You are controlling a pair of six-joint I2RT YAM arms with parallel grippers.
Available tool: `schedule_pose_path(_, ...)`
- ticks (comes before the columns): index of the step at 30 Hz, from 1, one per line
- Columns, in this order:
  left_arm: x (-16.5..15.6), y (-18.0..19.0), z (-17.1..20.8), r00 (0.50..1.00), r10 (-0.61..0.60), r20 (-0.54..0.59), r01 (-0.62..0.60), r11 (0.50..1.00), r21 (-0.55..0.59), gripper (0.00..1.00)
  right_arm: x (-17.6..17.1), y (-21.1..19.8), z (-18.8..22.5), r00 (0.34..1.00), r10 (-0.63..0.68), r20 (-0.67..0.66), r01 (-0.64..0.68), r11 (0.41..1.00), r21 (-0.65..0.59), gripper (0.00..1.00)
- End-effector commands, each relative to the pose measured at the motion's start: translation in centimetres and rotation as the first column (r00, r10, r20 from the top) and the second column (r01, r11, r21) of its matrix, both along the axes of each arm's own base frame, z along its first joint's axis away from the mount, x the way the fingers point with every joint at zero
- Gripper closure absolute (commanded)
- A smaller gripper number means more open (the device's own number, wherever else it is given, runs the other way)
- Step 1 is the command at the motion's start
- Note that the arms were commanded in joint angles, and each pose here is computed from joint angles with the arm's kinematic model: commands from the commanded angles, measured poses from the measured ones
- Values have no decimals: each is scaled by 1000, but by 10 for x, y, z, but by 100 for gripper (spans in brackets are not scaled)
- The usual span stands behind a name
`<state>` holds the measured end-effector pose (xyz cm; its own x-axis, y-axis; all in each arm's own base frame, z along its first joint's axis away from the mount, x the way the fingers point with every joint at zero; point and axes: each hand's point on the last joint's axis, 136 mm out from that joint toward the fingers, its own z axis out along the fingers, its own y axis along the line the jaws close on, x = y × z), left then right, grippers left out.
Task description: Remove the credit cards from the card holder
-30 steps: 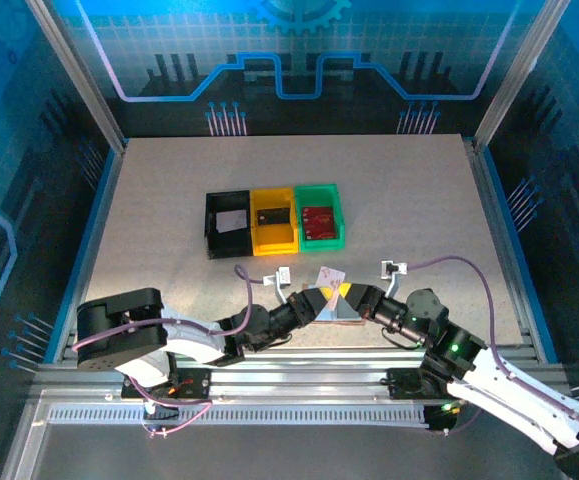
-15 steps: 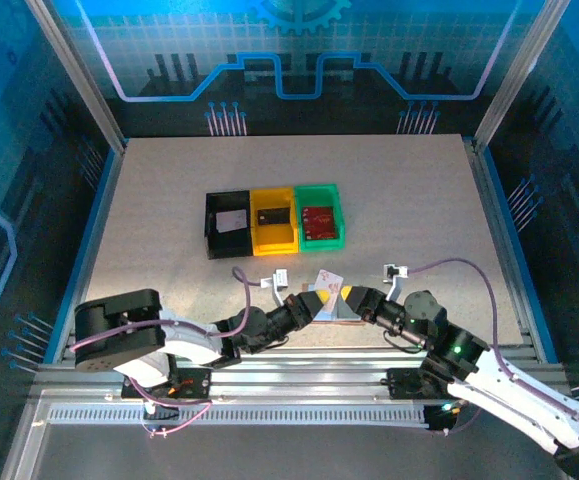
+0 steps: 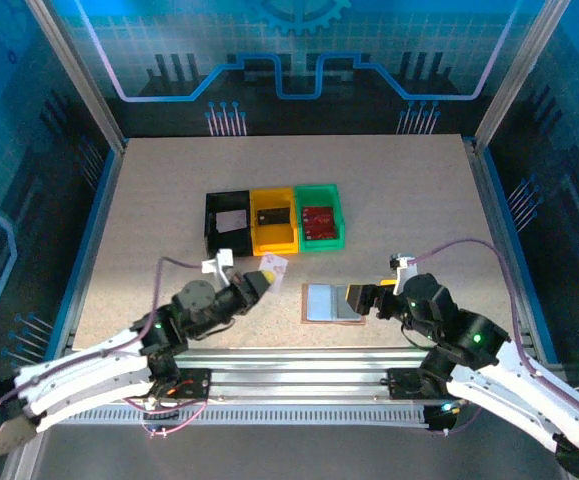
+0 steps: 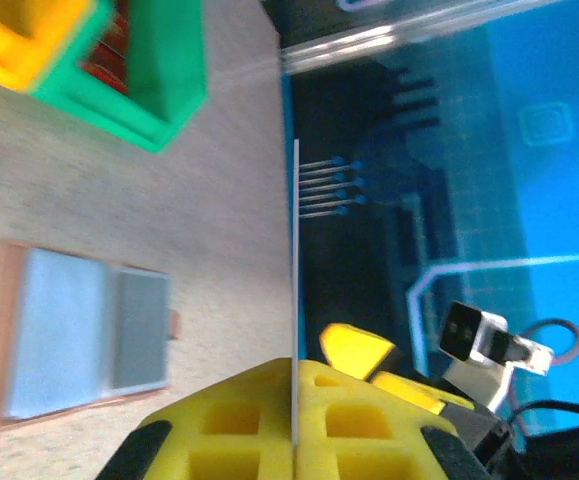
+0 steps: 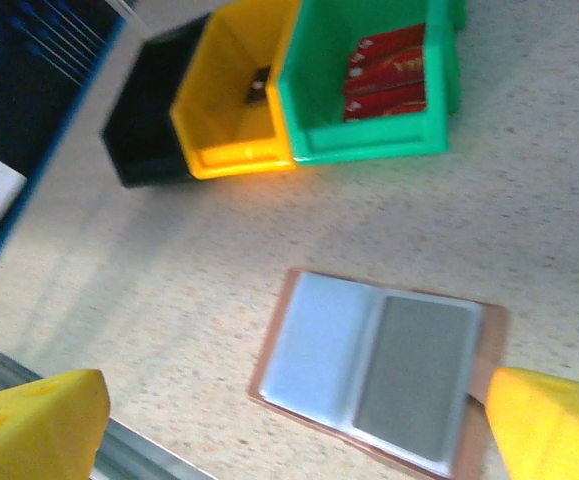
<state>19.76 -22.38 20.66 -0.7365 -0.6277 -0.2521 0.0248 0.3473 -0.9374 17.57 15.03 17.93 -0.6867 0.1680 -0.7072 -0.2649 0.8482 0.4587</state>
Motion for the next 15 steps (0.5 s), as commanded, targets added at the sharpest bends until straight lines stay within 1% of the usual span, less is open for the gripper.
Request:
schedule_pose_path(1,-29,35,-36,981,-85,-176,130,956,262,100,-4,-17,1,999,43,14,-40,986,-165,0)
schedule_pose_path(3,-33,51,-33,973,-91,-213,159,931,330,100,-6,-19,6,998,57,12,-53,981,-187,0)
schedule_pose_path(4,-33,57,-30,968,-97,-233,176,922,345,100,-7,-20,10,998,60,10,-57,980,-193,0)
schedule_pose_path(8,-25,66,-25,943,-136,-302,243,905,349,100,-12,-20,26,996,94,-6,-94,974,-208,0)
schedule_pose_path(12,-3,75,-21,928,-155,-340,283,885,369,100,-18,-26,49,990,143,-10,-140,950,-279,0)
schedule_pose_path(14,11,82,-17,931,-135,-338,272,877,397,100,-19,-31,62,986,167,4,-156,932,-328,0)
schedule_pose_path(15,19,85,-14,935,-131,-330,265,876,403,100,-18,-36,66,988,153,9,-140,926,-351,0)
